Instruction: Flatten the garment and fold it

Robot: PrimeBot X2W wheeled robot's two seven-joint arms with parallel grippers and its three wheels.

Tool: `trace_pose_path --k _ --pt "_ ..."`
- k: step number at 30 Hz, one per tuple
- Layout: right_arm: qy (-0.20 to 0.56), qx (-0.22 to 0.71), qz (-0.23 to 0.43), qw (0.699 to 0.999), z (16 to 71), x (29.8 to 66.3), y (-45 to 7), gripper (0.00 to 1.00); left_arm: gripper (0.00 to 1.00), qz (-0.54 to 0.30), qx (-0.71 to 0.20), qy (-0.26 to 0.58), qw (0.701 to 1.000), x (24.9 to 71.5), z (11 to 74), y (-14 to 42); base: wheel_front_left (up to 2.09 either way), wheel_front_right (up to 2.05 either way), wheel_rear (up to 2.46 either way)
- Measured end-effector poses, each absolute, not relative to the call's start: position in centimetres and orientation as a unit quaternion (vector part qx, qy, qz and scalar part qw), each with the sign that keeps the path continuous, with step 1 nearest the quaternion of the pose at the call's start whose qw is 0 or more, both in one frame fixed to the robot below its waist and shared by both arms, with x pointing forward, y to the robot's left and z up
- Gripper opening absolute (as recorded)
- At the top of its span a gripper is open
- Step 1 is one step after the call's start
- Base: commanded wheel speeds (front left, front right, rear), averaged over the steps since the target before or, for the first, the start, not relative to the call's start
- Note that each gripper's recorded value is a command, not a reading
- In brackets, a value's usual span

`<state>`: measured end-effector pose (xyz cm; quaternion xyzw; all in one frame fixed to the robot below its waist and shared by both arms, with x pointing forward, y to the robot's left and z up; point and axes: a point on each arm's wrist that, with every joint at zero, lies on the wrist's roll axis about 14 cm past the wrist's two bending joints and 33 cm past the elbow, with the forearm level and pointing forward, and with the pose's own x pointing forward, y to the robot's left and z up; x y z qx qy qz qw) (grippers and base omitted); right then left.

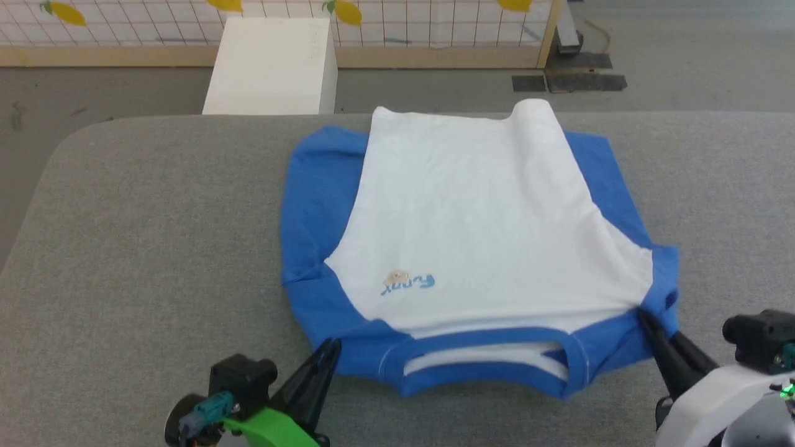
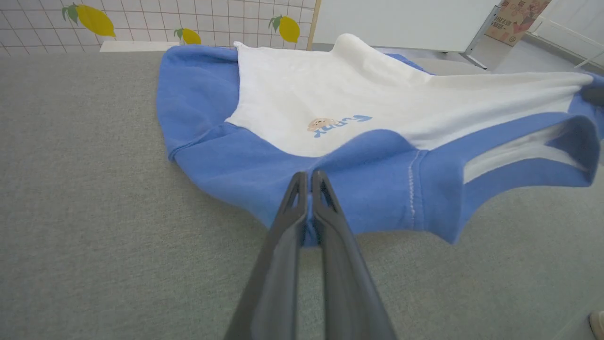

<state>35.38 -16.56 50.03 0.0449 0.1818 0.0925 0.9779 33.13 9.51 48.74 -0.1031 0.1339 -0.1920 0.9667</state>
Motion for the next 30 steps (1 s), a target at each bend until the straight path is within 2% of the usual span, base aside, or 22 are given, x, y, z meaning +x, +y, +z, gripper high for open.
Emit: trace_pose_path --k 10,22,30 --pt "0.281 0.057 0.097 0.953 47.3 30.4 -16.3 0.00 0.00 -0.194 -0.112 0.166 0.960 29.7 48.5 9.5 0.00 0.00 0.00" --pt "0.335 0.067 0.097 0.935 46.1 27.5 -16.4 0.00 0.00 -0.211 -0.125 0.200 0.949 27.5 47.7 8.2 0.00 0.00 0.00" --pt "0.402 0.048 0.125 0.906 42.2 26.2 -15.3 0.00 0.00 -0.226 -0.125 0.295 0.920 26.3 42.7 7.7 0.00 0.00 0.00"
